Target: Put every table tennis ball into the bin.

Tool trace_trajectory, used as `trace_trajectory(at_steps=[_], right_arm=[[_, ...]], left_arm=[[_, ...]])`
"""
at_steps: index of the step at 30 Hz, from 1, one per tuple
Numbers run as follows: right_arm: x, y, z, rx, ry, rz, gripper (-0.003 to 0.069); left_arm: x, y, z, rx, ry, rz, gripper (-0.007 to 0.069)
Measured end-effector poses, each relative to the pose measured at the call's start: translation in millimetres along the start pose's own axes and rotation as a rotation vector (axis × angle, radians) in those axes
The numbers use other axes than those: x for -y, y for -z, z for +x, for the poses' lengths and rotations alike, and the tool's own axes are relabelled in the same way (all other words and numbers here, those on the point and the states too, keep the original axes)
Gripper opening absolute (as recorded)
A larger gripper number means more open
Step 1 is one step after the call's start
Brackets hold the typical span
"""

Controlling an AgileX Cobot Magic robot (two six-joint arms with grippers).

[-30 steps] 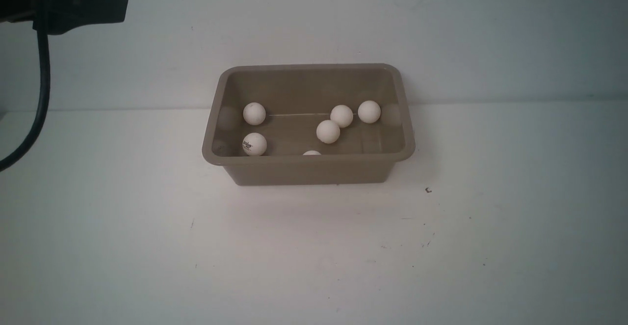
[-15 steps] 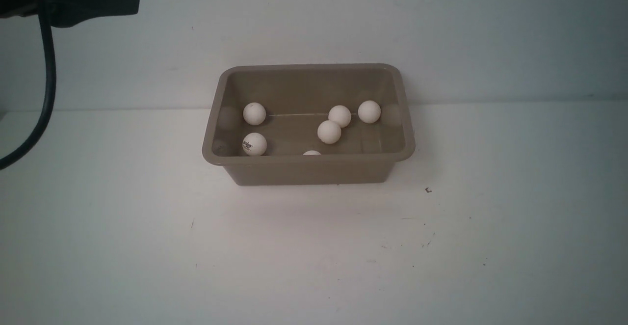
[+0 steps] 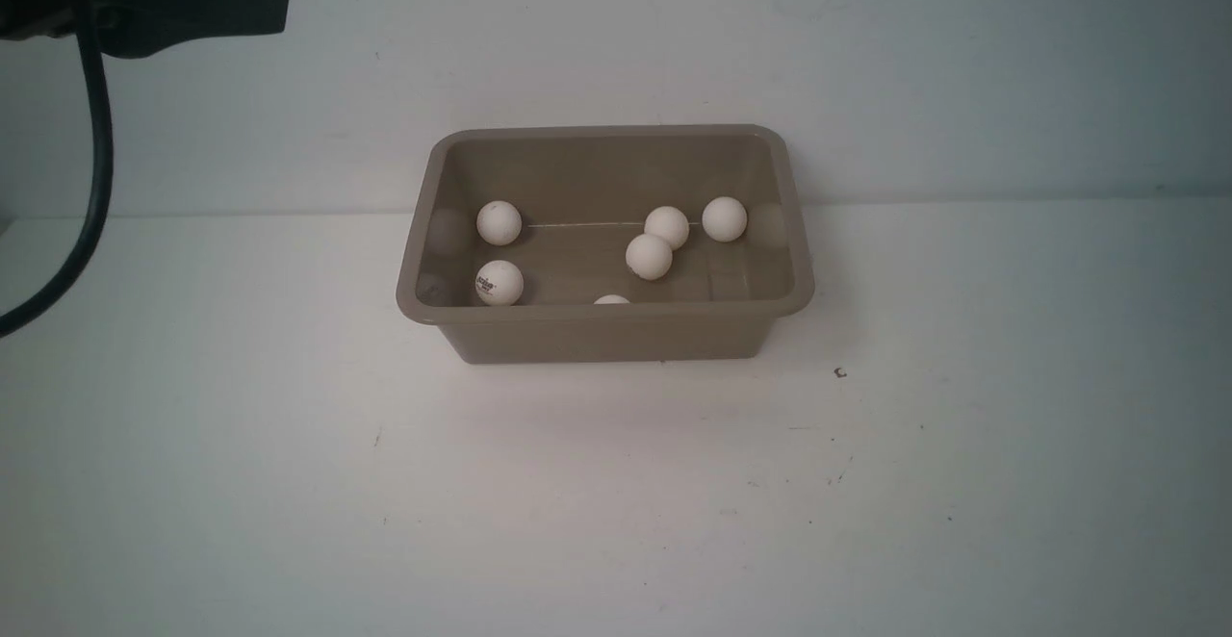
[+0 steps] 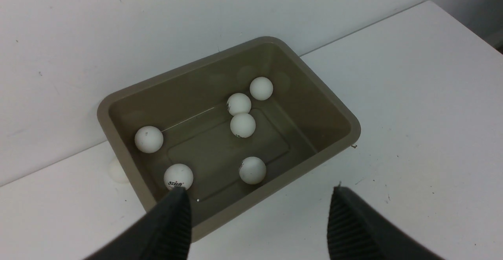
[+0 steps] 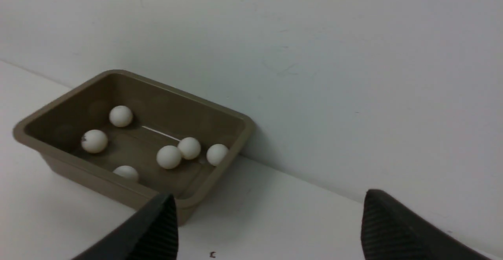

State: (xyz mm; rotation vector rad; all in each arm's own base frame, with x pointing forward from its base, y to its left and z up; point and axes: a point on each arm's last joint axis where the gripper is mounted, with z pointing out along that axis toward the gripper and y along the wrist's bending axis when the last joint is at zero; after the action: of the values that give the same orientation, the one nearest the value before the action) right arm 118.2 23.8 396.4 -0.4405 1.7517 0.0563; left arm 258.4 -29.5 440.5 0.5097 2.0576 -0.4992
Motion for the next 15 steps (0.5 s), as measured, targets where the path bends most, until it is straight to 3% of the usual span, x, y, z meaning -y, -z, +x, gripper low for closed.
trace_trajectory(at_steps=[6,15], right_arm=[[-1,10,33,-0.035,-0.018,0.124,0.0568],[-6,-3,85,-0.144,-0.095,0.152,0.0557]], left_arm=[[0,0,0,0.001,0.000,0.001,0.0426],[1,0,-1,0.013,-0.005,0.016,0.0426]])
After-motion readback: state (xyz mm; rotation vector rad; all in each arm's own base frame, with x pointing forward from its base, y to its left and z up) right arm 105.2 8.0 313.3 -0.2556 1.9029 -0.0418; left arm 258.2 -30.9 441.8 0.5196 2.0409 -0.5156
